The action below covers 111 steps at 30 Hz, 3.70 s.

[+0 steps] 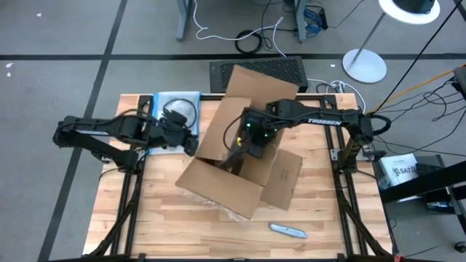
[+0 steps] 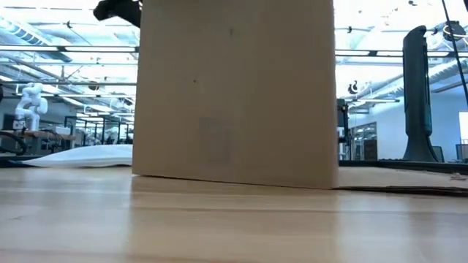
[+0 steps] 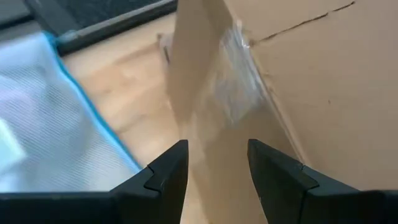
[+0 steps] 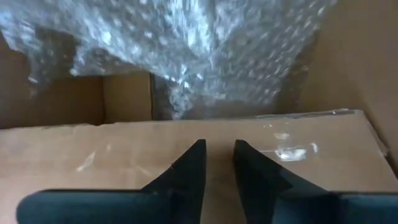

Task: Unpack boxes
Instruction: Break down box until it is fully flat

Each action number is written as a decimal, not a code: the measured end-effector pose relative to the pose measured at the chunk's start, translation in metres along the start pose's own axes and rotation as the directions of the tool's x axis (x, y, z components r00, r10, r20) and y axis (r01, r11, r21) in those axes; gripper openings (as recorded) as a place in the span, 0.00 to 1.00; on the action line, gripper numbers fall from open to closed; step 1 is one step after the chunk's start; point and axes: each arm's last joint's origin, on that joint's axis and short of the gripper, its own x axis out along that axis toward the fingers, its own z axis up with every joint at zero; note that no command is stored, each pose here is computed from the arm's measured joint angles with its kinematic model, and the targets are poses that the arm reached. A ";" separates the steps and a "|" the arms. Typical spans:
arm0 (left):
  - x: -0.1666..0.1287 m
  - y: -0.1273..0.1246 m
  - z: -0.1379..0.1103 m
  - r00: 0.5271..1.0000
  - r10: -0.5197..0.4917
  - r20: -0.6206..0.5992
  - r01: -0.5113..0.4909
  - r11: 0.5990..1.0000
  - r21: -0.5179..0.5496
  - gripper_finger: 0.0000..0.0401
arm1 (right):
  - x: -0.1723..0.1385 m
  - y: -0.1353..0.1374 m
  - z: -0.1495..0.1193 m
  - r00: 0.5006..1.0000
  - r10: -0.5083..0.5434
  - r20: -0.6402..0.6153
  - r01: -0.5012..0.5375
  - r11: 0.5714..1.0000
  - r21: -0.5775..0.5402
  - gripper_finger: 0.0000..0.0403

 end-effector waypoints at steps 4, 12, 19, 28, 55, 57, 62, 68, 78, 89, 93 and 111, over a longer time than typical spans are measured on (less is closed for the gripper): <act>0.009 -0.005 -0.005 0.997 -0.063 0.042 0.065 0.997 -0.050 0.43 | 0.000 0.012 -0.010 0.999 -0.008 -0.051 0.004 0.998 -0.065 0.19; 0.040 -0.023 -0.015 0.992 -0.129 0.006 0.129 0.991 -0.045 0.43 | -0.015 0.035 -0.024 0.999 -0.004 -0.038 -0.002 0.990 -0.144 0.19; 0.055 -0.035 -0.016 0.988 -0.156 -0.001 0.156 0.988 -0.024 0.42 | -0.071 0.053 -0.007 0.951 0.155 0.268 -0.118 0.982 -0.151 0.19; 0.050 -0.033 -0.016 0.985 -0.170 -0.015 0.170 0.985 -0.017 0.42 | -0.151 0.050 -0.054 0.946 0.092 0.310 -0.080 0.995 -0.052 0.19; 0.026 -0.028 -0.010 0.968 -0.247 0.038 0.248 0.968 -0.021 0.42 | -0.089 0.082 -0.008 0.788 0.272 0.553 -0.243 0.962 -0.127 0.31; 0.025 -0.033 -0.006 0.955 -0.287 0.076 0.289 0.957 -0.008 0.42 | -0.091 0.079 0.000 0.751 0.300 0.589 -0.274 0.952 -0.136 0.30; 0.036 -0.041 -0.006 0.953 -0.292 0.081 0.293 0.956 -0.006 0.42 | -0.068 0.071 0.026 0.741 0.326 0.587 -0.334 0.937 -0.098 0.30; 0.044 -0.045 -0.012 0.953 -0.303 0.020 0.303 0.953 0.015 0.42 | -0.049 0.081 0.036 0.737 0.397 0.547 -0.376 0.913 -0.157 0.30; -0.011 -0.029 0.013 0.917 -0.361 0.169 0.355 0.933 0.067 0.42 | -0.092 0.054 -0.003 0.869 0.310 0.386 -0.277 0.951 -0.140 0.30; -0.074 -0.043 0.044 0.811 -0.517 0.275 0.466 0.854 0.231 0.42 | -0.099 0.044 -0.039 0.984 0.155 0.091 -0.139 0.977 -0.164 0.30; -0.085 -0.052 0.044 0.782 -0.564 0.265 0.494 0.820 0.287 0.42 | -0.099 0.049 -0.048 0.991 0.130 0.042 -0.115 0.961 -0.251 0.30; -0.105 -0.105 0.029 0.527 -0.843 0.105 0.763 0.524 0.379 0.42 | -0.108 0.074 -0.001 0.816 0.333 0.472 -0.219 0.935 -0.280 0.30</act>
